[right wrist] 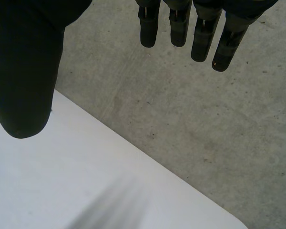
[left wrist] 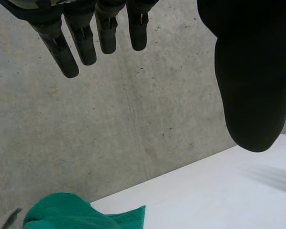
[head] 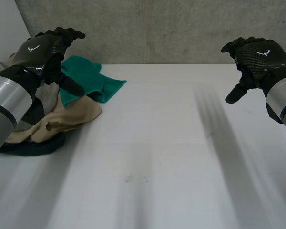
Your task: Fold the laundry.
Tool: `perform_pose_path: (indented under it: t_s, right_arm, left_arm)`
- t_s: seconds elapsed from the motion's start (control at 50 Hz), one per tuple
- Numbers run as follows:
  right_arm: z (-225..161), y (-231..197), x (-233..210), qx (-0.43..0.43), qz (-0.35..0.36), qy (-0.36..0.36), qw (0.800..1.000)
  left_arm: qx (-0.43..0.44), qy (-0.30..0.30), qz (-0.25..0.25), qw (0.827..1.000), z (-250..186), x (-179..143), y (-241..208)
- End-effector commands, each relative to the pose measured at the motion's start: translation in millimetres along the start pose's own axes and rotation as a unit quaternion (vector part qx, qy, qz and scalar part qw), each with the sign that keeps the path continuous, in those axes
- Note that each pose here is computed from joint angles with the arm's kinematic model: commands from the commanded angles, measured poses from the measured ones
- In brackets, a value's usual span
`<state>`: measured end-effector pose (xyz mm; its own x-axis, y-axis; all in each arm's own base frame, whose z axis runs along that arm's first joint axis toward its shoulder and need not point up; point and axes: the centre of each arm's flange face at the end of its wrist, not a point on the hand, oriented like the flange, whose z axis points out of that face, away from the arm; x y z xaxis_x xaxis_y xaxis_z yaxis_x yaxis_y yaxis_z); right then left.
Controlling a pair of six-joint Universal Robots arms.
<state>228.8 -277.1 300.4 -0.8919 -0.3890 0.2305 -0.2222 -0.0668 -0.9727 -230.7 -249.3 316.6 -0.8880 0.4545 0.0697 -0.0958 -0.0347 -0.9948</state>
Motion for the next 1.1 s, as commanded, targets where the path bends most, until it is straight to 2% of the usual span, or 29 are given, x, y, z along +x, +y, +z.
perform_pose_path:
  t_s: [0.02,0.04,0.06,0.1,0.12,0.2,0.24,0.26,0.34,0.42,0.5,0.64,0.72,0.74,0.78,0.8,0.86,0.88,0.9,0.94,0.96,1.02,1.04,1.1]
  right_arm:
    - [0,0,-1,0.0,0.001,-0.001,1.0]
    - [0,0,-1,0.0,0.001,-0.001,1.0]
    - [-1,0,-1,0.0,0.001,-0.002,1.0]
    - [-1,-1,-2,0.001,0.0,-0.004,1.0]
    - [-1,0,-2,0.0,0.001,-0.004,1.0]
    - [-2,-1,-4,0.0,0.001,-0.006,1.0]
    - [-3,0,-4,-0.001,0.0,-0.007,1.0]
    - [-3,1,-5,-0.001,0.0,-0.008,1.0]
    - [-3,2,-5,-0.003,0.0,-0.009,1.0]
    - [-3,2,-5,-0.003,0.0,-0.009,1.0]
    - [-3,2,-5,-0.004,0.0,-0.009,1.0]
    - [-3,3,-5,-0.005,0.0,-0.007,1.0]
    - [-3,1,-3,-0.003,-0.001,-0.005,1.0]
    - [-4,0,-3,-0.001,-0.001,-0.005,1.0]
    - [-4,-1,-2,0.002,-0.001,-0.003,1.0]
    - [-4,-3,-1,0.004,-0.001,-0.002,1.0]
    - [-4,-5,0,0.008,-0.002,0.0,1.0]
    - [-5,-7,1,0.01,-0.001,0.001,1.0]
    - [-5,-8,1,0.012,-0.002,0.002,1.0]
    - [-6,-9,2,0.014,-0.002,0.003,1.0]
    - [-6,-11,2,0.017,-0.002,0.003,1.0]
    - [-7,-13,2,0.02,-0.002,0.004,1.0]
    - [-7,-14,2,0.022,-0.002,0.004,1.0]
    - [-8,-15,3,0.022,-0.001,0.004,1.0]
  left_arm:
    - [0.005,-0.027,0.058,0.998,12,-19,3]
    - [0.002,-0.039,0.078,0.996,17,-29,7]
    - [-0.012,-0.064,0.124,0.99,27,-49,17]
    - [-0.028,-0.082,0.17,0.982,35,-66,28]
    - [-0.046,-0.092,0.211,0.972,43,-80,41]
    - [-0.066,-0.118,0.288,0.948,62,-109,64]
    - [-0.077,-0.129,0.306,0.94,70,-124,76]
    - [-0.092,-0.143,0.315,0.934,77,-143,90]
    - [-0.128,-0.17,0.311,0.926,87,-184,119]
    - [-0.145,-0.179,0.308,0.923,98,-206,143]
    - [-0.143,-0.182,0.311,0.922,107,-215,150]
    - [-0.115,-0.179,0.315,0.925,114,-206,141]
    - [-0.044,-0.157,0.324,0.932,120,-163,98]
    - [-0.015,-0.143,0.317,0.938,118,-141,80]
    - [0.013,-0.129,0.303,0.944,114,-120,64]
    - [0.04,-0.113,0.284,0.951,109,-100,50]
    - [0.071,-0.078,0.249,0.963,98,-64,31]
    - [0.093,-0.046,0.217,0.971,86,-34,18]
    - [0.1,-0.032,0.203,0.974,81,-23,14]
    - [0.107,0.002,0.168,0.98,68,4,10]
    - [0.109,0.037,0.132,0.985,56,27,9]
    - [0.093,0.096,0.084,0.987,38,62,20]
    - [0.075,0.138,0.064,0.986,26,83,32]
    - [0.039,0.189,0.058,0.979,12,105,56]
